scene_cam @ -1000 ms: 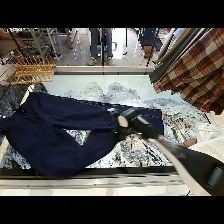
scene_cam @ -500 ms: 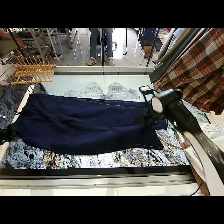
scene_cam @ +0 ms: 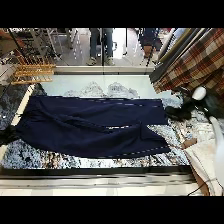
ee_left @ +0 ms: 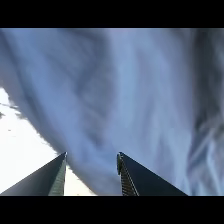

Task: Fold the clothes and pants, and hang the long-sleeved shirts on hangers.

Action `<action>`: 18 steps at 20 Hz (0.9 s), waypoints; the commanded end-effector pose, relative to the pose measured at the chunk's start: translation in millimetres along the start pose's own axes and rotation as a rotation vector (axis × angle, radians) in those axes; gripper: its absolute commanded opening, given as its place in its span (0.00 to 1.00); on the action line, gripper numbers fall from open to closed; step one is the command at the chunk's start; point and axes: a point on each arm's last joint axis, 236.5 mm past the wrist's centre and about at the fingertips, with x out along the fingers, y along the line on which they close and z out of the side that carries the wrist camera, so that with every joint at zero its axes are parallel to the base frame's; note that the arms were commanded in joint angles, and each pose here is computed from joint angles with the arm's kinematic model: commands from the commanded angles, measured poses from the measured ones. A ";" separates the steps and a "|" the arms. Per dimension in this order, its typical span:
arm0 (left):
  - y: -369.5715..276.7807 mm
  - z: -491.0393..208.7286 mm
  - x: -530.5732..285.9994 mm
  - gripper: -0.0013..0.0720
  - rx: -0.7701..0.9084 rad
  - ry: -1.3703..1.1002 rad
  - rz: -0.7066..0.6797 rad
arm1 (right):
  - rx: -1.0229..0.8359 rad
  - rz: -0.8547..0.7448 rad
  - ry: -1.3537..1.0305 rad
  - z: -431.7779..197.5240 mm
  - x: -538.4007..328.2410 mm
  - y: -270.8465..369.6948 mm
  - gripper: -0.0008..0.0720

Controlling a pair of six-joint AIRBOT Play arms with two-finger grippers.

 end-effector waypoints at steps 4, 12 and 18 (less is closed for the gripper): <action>59.4 15.4 -25.9 0.52 -0.152 -0.143 0.059 | 0.325 0.257 -0.099 -135.8 22.9 -35.4 0.76; 49.3 50.7 17.0 0.52 -0.362 -0.235 -0.145 | 0.561 0.315 -0.061 -171.6 73.4 -53.5 0.75; 26.4 63.6 47.5 0.52 -0.294 -0.259 -0.125 | 0.631 0.431 -0.078 -143.5 107.6 -41.5 0.69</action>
